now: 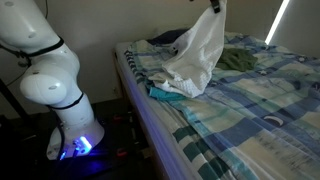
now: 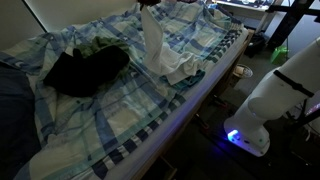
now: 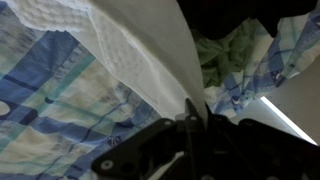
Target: Unravel the towel
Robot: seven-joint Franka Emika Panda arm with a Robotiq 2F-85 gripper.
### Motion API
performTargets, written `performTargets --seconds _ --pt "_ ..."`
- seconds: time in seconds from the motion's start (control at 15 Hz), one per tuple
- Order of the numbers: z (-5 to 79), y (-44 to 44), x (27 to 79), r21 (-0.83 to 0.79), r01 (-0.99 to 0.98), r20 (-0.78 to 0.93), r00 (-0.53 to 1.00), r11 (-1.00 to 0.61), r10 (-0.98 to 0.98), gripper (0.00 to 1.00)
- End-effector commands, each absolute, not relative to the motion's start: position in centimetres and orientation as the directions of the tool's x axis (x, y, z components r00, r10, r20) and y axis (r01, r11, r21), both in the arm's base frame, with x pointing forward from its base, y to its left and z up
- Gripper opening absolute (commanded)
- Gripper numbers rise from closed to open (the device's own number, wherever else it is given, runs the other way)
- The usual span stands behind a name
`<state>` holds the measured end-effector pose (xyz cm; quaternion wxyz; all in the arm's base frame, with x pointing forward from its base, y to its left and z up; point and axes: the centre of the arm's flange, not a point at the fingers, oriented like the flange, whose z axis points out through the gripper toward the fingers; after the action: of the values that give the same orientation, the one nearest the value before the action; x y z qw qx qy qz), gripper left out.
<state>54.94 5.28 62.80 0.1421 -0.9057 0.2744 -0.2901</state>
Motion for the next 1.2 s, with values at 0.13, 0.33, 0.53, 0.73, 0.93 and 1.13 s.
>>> performTargets --seconds 0.13,0.33,0.53,0.73,0.93,1.13 --pt "63.6 2.6 59.2 -0.454 -0.532 0.467 0.541 -0.715 -0.700 0.01" --pt "63.5 -0.6 60.4 -0.482 -0.591 0.449 0.467 -0.647 -0.761 0.01" --pt "63.7 -4.5 61.1 -0.501 -0.643 0.432 0.394 -0.579 -0.811 0.01" --pt "63.8 -8.1 61.5 -0.509 -0.674 0.429 0.342 -0.536 -0.836 0.01" --pt "64.0 -11.0 61.8 -0.505 -0.696 0.434 0.307 -0.511 -0.847 0.01" --pt "63.6 -13.6 62.1 -0.503 -0.715 0.434 0.278 -0.486 -0.857 0.01"
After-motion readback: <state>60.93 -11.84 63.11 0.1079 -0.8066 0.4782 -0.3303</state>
